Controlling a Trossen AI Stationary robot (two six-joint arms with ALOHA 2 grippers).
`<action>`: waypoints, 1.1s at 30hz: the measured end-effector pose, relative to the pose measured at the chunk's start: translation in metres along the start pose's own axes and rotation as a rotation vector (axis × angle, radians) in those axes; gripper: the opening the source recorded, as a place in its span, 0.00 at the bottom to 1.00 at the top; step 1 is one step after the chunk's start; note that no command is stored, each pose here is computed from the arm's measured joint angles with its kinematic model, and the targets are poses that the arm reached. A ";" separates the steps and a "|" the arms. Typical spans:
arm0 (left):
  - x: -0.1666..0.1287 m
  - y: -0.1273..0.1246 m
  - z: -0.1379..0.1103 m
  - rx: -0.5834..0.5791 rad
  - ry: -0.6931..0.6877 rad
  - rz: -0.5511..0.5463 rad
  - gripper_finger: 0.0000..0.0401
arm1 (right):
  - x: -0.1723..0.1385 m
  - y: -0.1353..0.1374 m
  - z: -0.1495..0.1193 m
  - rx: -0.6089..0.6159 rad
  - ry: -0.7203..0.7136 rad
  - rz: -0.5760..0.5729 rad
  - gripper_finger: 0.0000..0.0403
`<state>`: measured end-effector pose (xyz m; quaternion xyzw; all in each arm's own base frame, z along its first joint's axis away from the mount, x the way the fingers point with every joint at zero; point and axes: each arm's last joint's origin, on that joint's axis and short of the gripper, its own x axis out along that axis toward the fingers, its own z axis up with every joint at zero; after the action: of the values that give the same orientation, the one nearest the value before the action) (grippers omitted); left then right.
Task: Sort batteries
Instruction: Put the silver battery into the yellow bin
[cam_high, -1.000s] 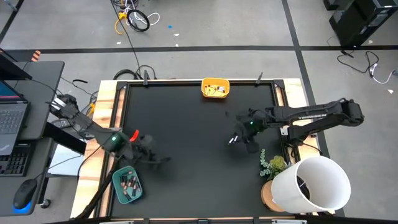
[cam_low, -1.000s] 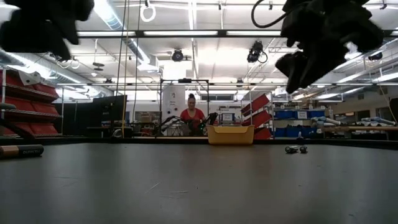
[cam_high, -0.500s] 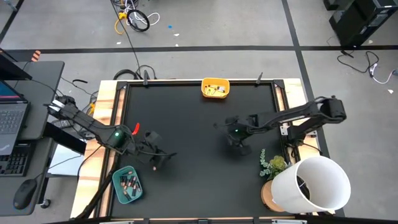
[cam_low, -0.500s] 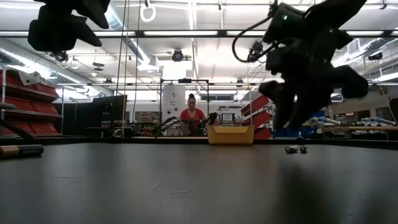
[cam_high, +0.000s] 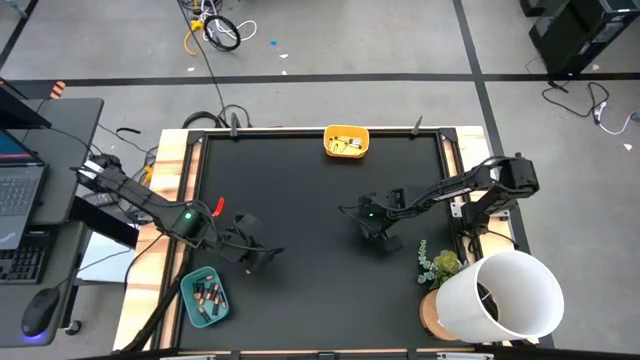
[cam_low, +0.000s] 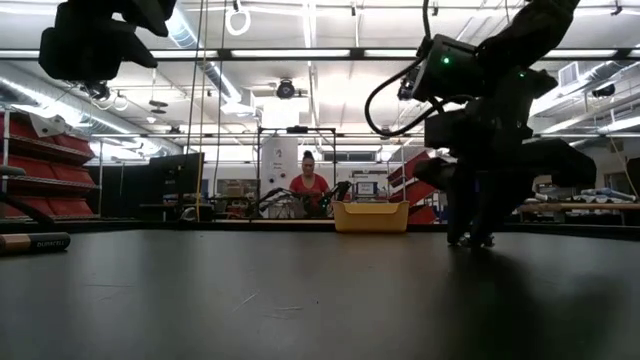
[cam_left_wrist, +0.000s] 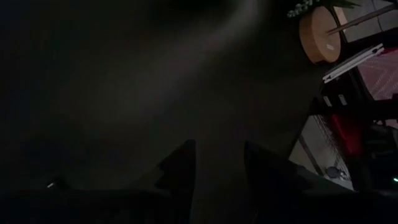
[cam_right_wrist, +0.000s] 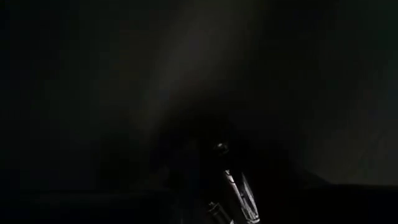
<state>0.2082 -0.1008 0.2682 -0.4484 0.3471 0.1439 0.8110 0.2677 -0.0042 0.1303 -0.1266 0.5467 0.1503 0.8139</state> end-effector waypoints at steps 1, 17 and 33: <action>0.000 0.000 0.000 -0.001 0.001 -0.003 0.38 | 0.002 0.000 -0.001 -0.008 0.010 -0.003 0.29; 0.000 -0.002 -0.002 -0.004 0.073 -0.035 0.38 | 0.004 -0.030 0.000 0.034 -0.126 -0.085 0.00; 0.005 0.007 0.027 -0.066 -0.227 0.072 0.38 | -0.029 -0.062 0.019 0.371 -0.559 -0.060 0.00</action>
<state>0.2190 -0.0752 0.2700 -0.4431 0.2638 0.2341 0.8242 0.2977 -0.0572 0.1667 0.0540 0.3166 0.0531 0.9455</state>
